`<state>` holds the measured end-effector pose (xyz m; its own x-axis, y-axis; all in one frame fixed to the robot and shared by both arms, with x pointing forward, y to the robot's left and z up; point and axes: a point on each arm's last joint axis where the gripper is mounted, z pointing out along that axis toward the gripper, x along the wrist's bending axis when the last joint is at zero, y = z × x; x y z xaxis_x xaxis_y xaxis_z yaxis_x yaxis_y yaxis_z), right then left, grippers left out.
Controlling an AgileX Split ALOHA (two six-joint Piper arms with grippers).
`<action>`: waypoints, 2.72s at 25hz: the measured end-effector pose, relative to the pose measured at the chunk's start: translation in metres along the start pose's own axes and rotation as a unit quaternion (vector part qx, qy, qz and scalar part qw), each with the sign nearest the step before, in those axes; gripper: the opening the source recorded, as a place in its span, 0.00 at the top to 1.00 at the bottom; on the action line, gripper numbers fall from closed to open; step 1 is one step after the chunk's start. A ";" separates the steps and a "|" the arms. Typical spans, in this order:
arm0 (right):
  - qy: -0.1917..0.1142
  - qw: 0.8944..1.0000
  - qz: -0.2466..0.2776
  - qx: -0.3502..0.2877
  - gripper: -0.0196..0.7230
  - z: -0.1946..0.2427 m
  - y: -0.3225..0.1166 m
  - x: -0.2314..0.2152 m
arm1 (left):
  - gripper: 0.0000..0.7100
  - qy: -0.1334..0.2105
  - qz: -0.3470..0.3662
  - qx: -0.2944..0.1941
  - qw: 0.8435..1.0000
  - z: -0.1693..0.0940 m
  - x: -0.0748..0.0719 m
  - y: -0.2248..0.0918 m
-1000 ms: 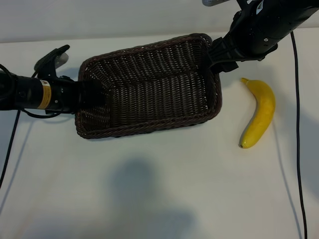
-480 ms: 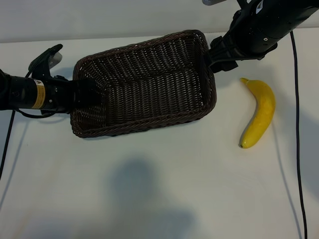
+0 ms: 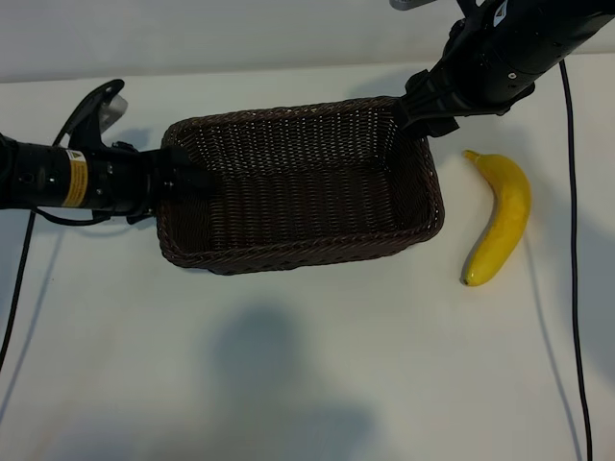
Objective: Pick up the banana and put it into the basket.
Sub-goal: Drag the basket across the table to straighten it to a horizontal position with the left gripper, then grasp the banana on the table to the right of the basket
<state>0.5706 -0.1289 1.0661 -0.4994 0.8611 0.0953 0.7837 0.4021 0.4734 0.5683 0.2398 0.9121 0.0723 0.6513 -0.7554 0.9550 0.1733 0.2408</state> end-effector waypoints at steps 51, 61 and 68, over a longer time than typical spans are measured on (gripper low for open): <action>-0.075 0.997 0.015 -0.017 0.16 -0.029 0.017 -0.011 | 0.15 -0.072 0.251 -0.108 0.959 -0.099 -0.100 -0.006; -0.108 0.992 0.072 0.002 0.16 -0.034 0.010 -0.055 | 0.15 -0.075 0.213 -0.081 0.971 -0.085 -0.085 -0.012; -0.085 0.989 0.108 0.053 0.16 -0.012 -0.001 -0.091 | 0.15 -0.079 0.213 -0.079 0.971 -0.086 -0.086 -0.013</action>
<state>0.6108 -0.2110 1.0680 -0.2538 0.9668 0.0314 0.9040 0.2255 0.3633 0.5252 0.2448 1.0260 0.5063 0.5701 -0.6470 0.7732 0.0320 0.6333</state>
